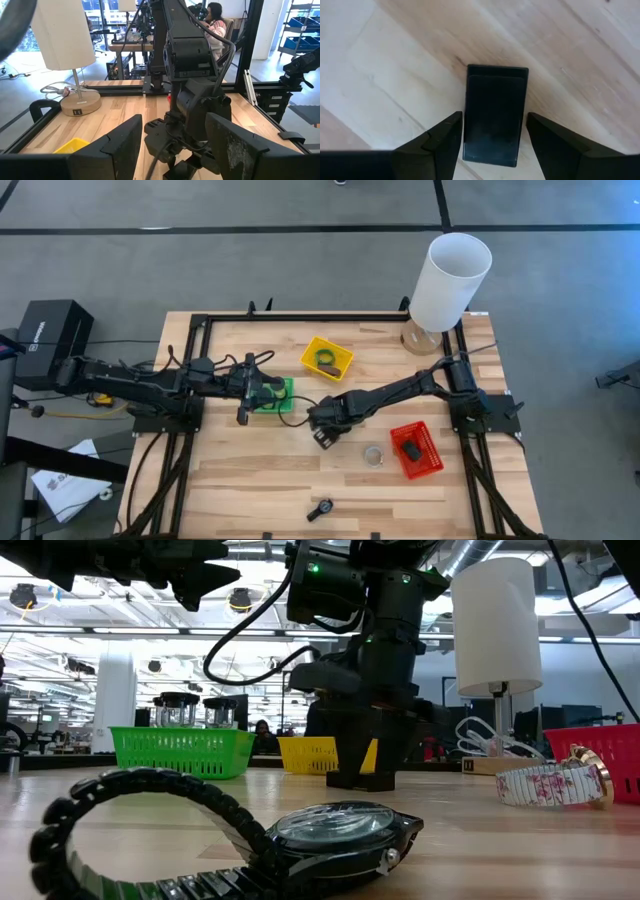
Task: Pick & Place Office items
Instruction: Put the black digital clock into the red basket
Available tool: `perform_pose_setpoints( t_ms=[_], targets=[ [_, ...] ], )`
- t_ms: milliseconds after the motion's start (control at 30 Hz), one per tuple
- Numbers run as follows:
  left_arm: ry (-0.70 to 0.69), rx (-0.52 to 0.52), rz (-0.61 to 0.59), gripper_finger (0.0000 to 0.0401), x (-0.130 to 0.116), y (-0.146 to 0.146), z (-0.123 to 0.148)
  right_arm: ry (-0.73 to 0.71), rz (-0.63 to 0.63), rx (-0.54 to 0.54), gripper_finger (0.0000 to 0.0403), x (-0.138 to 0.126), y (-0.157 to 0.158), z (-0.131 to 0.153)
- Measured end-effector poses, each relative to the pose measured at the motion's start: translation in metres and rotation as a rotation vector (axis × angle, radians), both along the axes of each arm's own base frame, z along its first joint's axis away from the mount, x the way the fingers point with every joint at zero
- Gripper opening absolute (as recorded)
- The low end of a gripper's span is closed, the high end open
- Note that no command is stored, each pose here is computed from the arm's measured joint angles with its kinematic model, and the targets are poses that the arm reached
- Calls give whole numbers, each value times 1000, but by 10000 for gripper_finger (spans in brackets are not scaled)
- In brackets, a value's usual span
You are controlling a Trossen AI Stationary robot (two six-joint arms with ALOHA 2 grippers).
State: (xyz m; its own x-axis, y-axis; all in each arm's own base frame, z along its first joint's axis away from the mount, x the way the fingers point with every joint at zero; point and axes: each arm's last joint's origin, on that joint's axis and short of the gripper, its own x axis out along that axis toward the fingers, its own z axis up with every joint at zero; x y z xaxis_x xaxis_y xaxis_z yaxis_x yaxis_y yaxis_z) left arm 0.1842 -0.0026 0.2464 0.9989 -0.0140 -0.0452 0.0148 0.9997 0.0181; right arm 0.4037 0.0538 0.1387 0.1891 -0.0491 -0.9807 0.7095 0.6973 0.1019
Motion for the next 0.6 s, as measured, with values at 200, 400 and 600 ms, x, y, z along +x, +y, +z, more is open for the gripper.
perform_pose_setpoints(
  t_ms=[200, 400, 600],
  targets=[
    [0, 0, 0, 213, 0, 0, 0, 0, 103, -10, 206, 1, -3, 0],
    [0, 0, 0, 213, 0, 0, 0, 7, 140, -20, 158, 0, -3, 0],
    [0, 0, 0, 213, 0, 0, 0, 8, 273, -48, 151, 1, -4, 0]
  ],
)
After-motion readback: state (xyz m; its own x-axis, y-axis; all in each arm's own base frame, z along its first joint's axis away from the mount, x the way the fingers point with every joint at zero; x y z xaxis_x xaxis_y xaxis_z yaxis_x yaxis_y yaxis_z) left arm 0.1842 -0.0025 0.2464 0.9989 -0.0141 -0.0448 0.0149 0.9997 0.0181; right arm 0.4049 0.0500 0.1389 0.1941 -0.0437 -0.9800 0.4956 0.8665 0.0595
